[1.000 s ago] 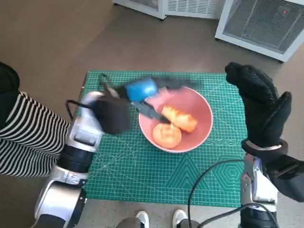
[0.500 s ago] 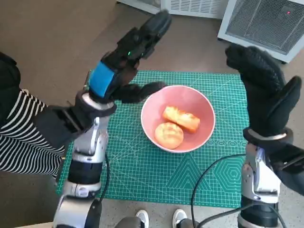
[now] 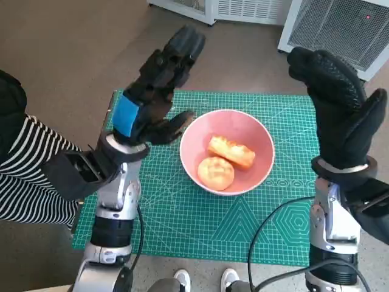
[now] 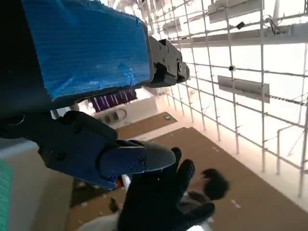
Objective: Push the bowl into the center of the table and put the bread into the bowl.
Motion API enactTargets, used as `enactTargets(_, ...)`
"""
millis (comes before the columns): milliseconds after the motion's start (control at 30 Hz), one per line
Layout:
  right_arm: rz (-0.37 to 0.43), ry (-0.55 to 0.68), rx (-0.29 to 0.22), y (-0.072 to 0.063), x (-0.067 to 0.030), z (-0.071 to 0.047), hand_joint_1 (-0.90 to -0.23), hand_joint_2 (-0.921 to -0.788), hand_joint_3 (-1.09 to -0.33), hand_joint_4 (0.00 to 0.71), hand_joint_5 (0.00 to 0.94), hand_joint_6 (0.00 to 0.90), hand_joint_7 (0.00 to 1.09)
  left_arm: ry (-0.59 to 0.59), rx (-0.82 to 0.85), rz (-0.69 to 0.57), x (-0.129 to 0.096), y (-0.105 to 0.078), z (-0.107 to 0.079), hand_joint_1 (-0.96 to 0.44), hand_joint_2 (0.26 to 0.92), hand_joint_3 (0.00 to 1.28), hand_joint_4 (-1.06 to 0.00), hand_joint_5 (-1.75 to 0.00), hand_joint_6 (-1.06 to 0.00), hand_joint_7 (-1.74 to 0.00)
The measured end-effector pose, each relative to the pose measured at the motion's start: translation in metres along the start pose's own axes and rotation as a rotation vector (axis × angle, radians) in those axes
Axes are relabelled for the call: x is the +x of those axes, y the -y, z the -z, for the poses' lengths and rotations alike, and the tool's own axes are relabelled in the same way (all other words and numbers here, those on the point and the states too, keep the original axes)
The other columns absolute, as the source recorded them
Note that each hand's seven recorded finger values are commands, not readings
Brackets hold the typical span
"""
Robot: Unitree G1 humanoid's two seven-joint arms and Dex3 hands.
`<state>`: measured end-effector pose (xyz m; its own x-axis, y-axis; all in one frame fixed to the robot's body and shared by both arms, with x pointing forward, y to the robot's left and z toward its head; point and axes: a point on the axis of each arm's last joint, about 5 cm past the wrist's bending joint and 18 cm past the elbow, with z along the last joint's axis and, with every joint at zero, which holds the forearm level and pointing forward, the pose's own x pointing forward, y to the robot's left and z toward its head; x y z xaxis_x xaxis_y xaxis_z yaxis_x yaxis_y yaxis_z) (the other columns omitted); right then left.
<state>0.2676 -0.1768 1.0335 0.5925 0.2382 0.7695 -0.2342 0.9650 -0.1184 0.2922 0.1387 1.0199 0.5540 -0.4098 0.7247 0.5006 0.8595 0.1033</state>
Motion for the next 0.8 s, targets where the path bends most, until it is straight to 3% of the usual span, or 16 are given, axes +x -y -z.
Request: enactTargets(800,-0.010,-0.040,-0.070,0.000,-0.0068,0.014,-0.707,-0.921,-0.688,0.175,0.000,0.042,0.48,0.034,-0.019,0.003,-0.009,-0.002,0.006,-0.68,0.921,0.45,-0.04,0.00,-0.12,0.00)
